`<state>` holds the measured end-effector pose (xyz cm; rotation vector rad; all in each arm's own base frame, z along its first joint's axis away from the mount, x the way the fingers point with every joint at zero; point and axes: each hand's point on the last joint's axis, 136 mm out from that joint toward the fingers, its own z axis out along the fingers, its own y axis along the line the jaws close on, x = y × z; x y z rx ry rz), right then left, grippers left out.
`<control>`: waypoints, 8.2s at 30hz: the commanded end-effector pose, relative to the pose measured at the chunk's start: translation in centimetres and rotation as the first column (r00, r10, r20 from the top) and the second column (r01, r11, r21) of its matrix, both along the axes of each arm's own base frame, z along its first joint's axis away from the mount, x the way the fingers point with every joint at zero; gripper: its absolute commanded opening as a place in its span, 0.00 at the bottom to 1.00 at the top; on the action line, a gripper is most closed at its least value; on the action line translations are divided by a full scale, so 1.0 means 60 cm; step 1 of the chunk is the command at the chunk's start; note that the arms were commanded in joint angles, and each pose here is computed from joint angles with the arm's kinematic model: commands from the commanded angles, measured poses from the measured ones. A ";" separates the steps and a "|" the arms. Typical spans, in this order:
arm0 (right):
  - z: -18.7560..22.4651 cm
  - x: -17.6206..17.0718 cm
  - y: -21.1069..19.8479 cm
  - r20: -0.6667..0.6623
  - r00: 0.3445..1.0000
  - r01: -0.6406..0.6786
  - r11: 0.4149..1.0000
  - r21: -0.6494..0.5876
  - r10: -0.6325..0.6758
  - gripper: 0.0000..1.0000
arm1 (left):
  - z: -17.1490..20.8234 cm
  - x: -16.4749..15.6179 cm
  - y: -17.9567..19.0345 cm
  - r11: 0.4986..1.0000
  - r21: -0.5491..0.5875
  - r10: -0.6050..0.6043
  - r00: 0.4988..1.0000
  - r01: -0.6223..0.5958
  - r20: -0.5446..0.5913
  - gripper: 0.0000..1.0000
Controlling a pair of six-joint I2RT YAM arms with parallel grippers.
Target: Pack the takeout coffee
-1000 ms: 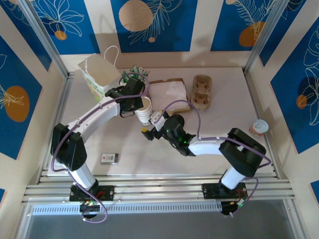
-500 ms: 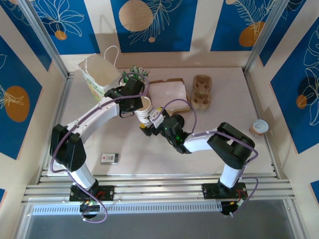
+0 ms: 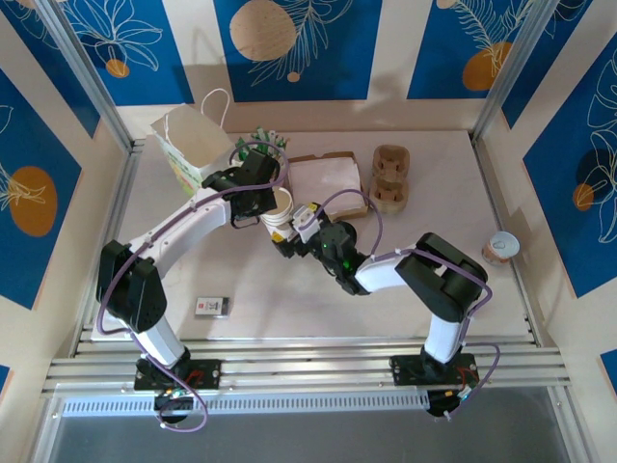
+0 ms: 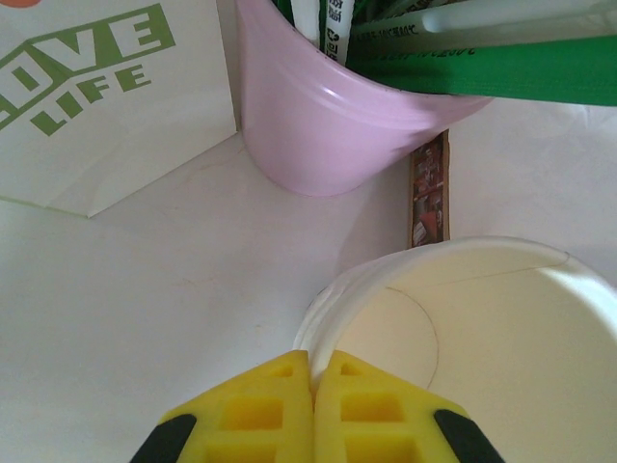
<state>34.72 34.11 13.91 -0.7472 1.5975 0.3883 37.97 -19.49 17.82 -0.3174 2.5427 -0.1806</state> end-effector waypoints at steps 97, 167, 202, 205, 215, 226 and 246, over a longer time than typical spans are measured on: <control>0.157 -0.148 -0.340 -0.607 0.734 0.502 0.845 0.184 -0.304 1.00 | -0.074 -0.250 -0.164 0.881 -0.100 -0.468 0.883 0.462 -0.046 0.00; -0.132 0.021 -0.225 -0.606 0.430 0.308 0.740 -0.598 -0.669 0.90 | 0.152 -0.207 0.157 0.818 0.554 -0.444 0.782 0.154 0.438 1.00; -0.145 0.007 -0.225 -0.619 0.418 0.282 0.743 -0.607 -0.665 0.71 | 0.139 -0.201 0.150 0.804 0.569 -0.459 0.790 0.174 0.406 1.00; -0.130 0.002 -0.221 -0.634 0.427 0.287 0.762 -0.581 -0.644 0.68 | 0.138 -0.201 0.150 0.804 0.568 -0.459 0.790 0.175 0.406 1.00; -0.087 -0.015 -0.221 -0.669 0.446 0.293 0.803 -0.519 -0.595 0.66 | 0.137 -0.200 0.147 0.803 0.567 -0.464 0.789 0.183 0.402 1.00; -0.026 -0.044 -0.222 -0.694 0.484 0.294 0.846 -0.445 -0.533 0.65 | 0.134 -0.199 0.142 0.805 0.559 -0.470 0.787 0.198 0.398 1.00; 0.053 -0.113 -0.211 -0.690 0.562 0.232 0.888 -0.398 -0.456 0.70 | 0.131 -0.197 0.137 0.811 0.544 -0.472 0.789 0.214 0.394 1.00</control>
